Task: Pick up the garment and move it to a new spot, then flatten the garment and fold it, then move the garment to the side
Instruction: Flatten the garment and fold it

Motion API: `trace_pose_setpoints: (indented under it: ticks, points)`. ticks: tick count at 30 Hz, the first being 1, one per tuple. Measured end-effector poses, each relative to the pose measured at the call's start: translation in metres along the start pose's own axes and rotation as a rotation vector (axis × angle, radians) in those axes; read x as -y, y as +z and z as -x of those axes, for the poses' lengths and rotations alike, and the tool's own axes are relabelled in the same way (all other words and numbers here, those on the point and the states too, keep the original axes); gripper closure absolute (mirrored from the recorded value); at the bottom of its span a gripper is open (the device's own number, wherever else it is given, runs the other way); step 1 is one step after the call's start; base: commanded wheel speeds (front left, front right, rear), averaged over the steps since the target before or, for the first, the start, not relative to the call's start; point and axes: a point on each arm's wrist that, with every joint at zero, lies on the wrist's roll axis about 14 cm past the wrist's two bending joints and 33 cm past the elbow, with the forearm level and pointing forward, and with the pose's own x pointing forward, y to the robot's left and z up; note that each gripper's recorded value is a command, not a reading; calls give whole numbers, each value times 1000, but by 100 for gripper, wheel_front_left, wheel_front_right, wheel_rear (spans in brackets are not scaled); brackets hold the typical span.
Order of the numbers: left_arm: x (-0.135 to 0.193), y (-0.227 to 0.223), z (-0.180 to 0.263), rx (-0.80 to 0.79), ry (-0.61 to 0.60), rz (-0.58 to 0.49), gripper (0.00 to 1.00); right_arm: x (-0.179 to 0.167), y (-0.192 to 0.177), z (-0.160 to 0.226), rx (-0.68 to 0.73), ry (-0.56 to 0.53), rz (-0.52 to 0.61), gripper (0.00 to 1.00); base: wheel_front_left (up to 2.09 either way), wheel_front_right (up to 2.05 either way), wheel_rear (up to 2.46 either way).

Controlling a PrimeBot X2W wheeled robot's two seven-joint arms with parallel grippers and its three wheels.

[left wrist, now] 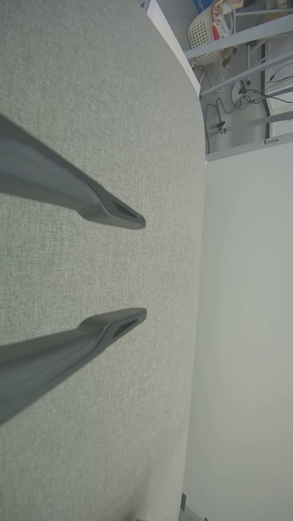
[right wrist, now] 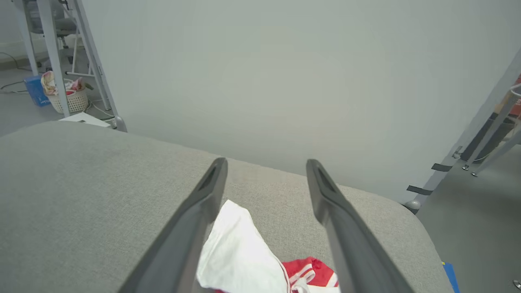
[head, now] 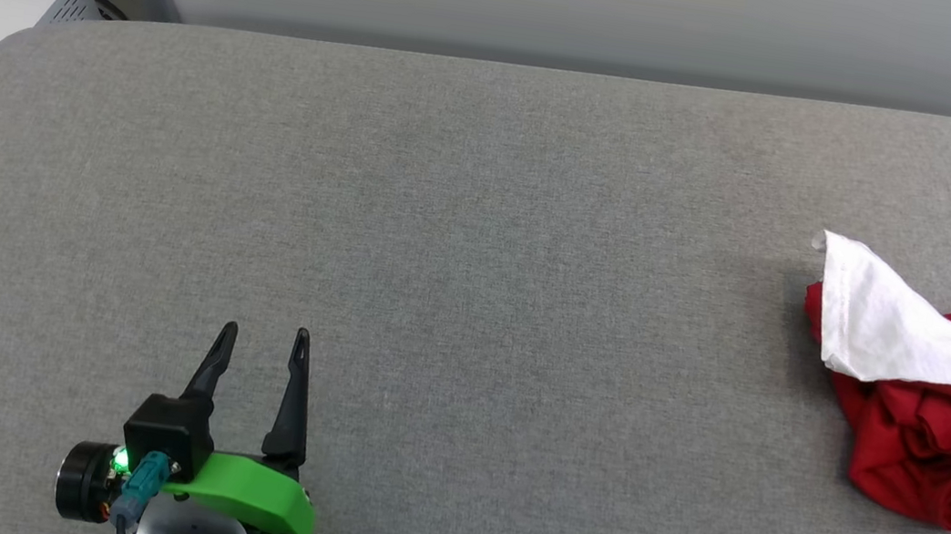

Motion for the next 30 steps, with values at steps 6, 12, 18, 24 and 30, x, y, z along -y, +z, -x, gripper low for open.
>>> trace_pose_setpoints:
  ticks: [6,12,18,24,30]
  points:
    - [-4,-1,-3,0,11,-4,0,-25,-21,-17,-284,123,129,0,0,0,0]
    - [-9,2,-10,11,22,-6,0,-41,-77,-12,-634,224,210,0,0,0,0]
    - [-13,1,-20,16,33,-8,0,-59,-127,-17,-815,309,239,0,0,0,0]
    - [-20,-12,-28,-19,49,-12,0,-49,-191,-24,-988,302,263,0,0,0,0]
    - [-29,-26,-31,-56,73,-15,0,-31,-239,-20,-1122,269,268,0,0,0,0]
